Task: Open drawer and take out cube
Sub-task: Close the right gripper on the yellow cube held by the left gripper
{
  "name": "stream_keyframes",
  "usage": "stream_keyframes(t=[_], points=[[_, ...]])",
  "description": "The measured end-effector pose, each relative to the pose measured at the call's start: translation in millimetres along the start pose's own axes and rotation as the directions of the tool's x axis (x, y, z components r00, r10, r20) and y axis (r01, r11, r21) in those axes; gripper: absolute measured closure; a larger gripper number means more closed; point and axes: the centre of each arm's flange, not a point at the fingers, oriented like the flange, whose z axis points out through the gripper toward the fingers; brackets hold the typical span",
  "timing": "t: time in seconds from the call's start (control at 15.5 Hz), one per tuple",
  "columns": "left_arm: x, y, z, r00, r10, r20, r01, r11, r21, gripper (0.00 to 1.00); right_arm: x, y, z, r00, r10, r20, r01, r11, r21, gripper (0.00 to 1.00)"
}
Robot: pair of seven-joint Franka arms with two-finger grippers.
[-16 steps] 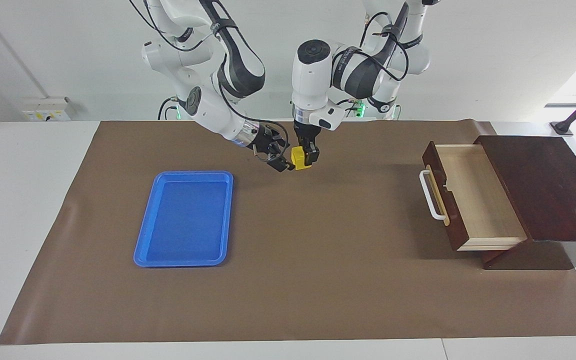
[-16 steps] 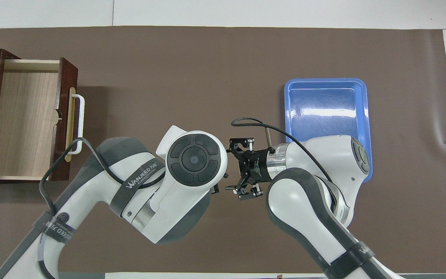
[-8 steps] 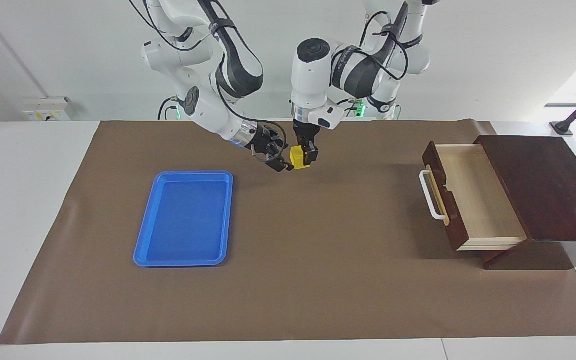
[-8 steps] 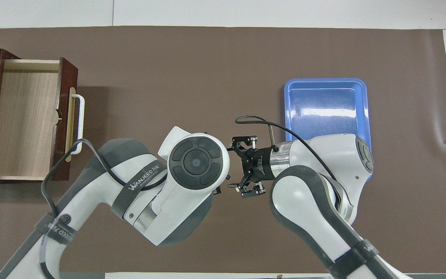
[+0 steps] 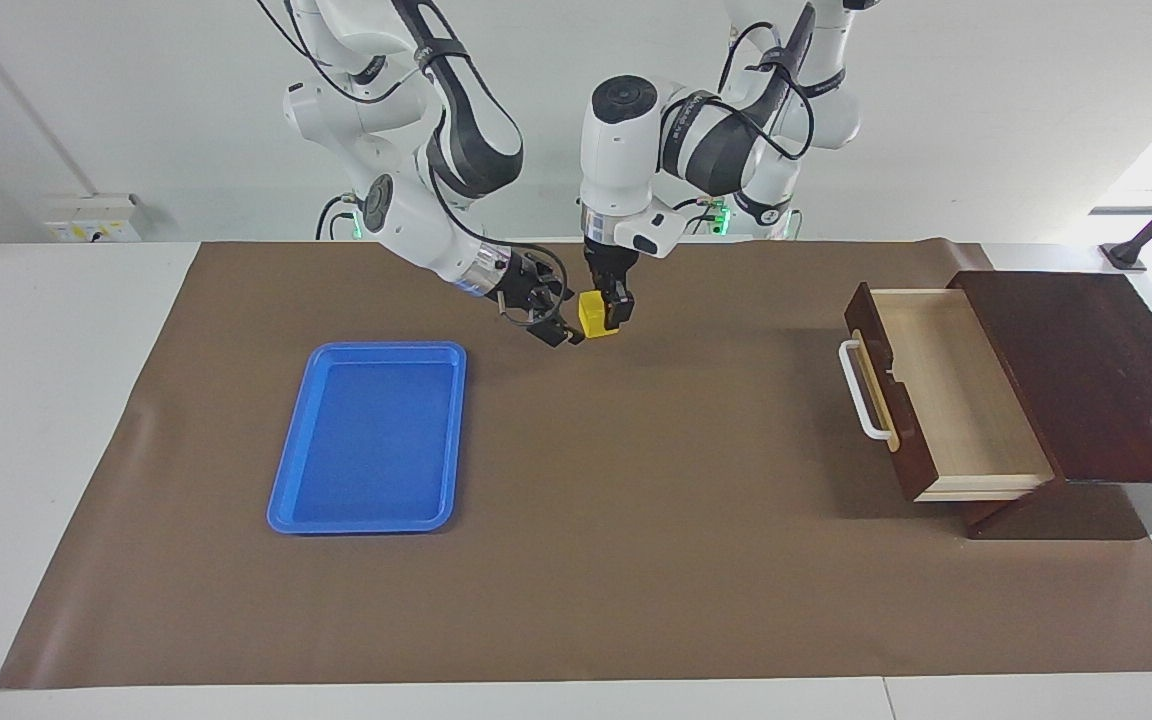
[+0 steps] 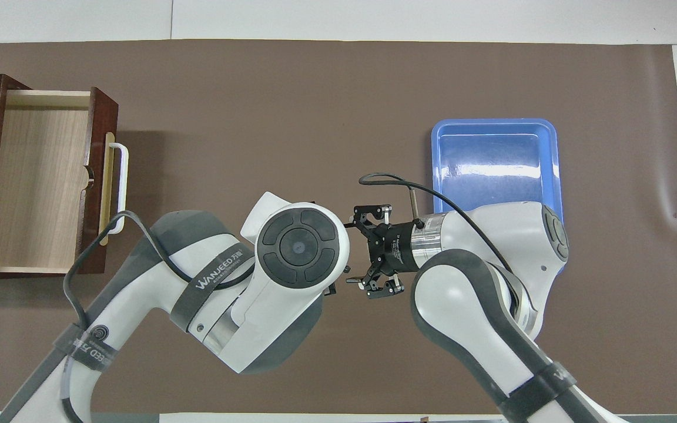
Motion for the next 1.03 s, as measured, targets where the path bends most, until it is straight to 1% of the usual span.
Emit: stream_keyframes(t=[0.71,0.77,0.84,1.03], points=[[-5,-8,-1,1.000,0.017,0.002,-0.017,1.000,-0.001,0.45,-14,2,6,1.000,-0.019,0.013,0.019,1.000,-0.007,0.00],[-5,-8,-1,1.000,0.016,0.002,-0.016,1.000,-0.001,0.45,-14,2,6,1.000,-0.018,0.012,0.019,1.000,-0.006,0.00],[-5,-8,-1,1.000,0.016,0.002,-0.016,1.000,-0.001,0.45,-13,2,6,1.000,-0.018,0.012,0.018,1.000,-0.004,0.04],[-5,-8,-1,1.000,0.016,0.003,-0.016,1.000,-0.001,0.45,-13,2,6,1.000,-0.017,0.011,0.017,1.000,-0.003,0.04]])
